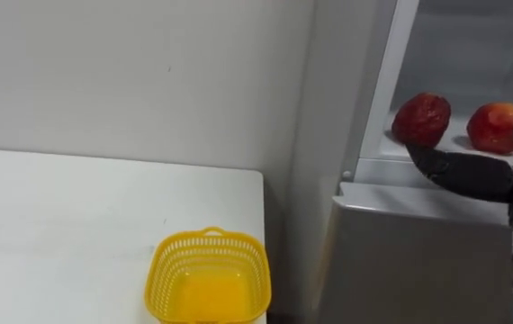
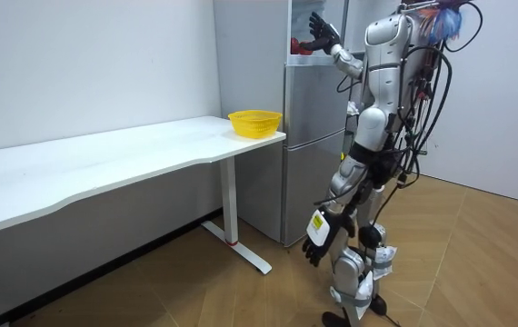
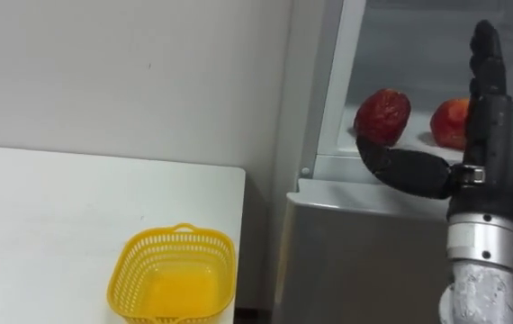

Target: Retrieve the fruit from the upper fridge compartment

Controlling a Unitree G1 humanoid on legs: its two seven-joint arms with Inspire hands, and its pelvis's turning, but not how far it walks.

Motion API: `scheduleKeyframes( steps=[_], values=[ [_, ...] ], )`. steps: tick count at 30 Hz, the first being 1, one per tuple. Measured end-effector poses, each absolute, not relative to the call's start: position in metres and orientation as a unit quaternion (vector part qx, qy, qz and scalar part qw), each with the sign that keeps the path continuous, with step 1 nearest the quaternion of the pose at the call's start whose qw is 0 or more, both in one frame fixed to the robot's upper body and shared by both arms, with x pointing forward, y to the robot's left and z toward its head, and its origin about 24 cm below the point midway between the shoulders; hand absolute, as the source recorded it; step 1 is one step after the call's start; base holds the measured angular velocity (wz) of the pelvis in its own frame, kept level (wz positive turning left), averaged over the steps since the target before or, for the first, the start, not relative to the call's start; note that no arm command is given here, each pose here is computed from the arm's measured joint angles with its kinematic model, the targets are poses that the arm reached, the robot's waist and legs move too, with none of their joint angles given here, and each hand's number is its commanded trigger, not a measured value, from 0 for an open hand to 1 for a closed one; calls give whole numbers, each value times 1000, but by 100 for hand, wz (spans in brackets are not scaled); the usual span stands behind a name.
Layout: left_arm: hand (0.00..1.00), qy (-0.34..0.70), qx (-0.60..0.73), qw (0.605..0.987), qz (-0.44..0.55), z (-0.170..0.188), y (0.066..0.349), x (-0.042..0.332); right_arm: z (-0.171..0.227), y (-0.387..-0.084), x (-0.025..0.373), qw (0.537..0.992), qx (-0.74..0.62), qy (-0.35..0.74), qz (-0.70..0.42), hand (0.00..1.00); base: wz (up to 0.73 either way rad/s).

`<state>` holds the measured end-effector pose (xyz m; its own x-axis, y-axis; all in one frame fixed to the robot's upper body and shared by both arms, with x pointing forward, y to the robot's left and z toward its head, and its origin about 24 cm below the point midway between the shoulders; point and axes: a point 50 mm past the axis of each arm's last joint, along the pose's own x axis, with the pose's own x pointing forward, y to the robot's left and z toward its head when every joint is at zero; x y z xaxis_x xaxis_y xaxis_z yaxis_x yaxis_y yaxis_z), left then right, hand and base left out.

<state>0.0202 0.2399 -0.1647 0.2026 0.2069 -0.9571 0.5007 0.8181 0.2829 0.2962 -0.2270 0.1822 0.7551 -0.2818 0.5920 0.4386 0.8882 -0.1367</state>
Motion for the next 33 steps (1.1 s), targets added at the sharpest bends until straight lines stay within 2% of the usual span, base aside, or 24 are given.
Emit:
scheduleKeyframes(
  steps=[21, 25, 33],
  values=[
    [0, 633, 267, 719, -105, -162, 250, 20, 179, -243, 322, 937, -153, -243, -201, 0, 6],
    [0, 638, 258, 718, -106, -162, 252, 19, 190, -253, 323, 926, -189, -250, -208, 0, 1],
    [0, 639, 261, 716, -107, -161, 255, 18, 214, -255, 330, 915, -205, -278, -209, 0, 0]
  ],
)
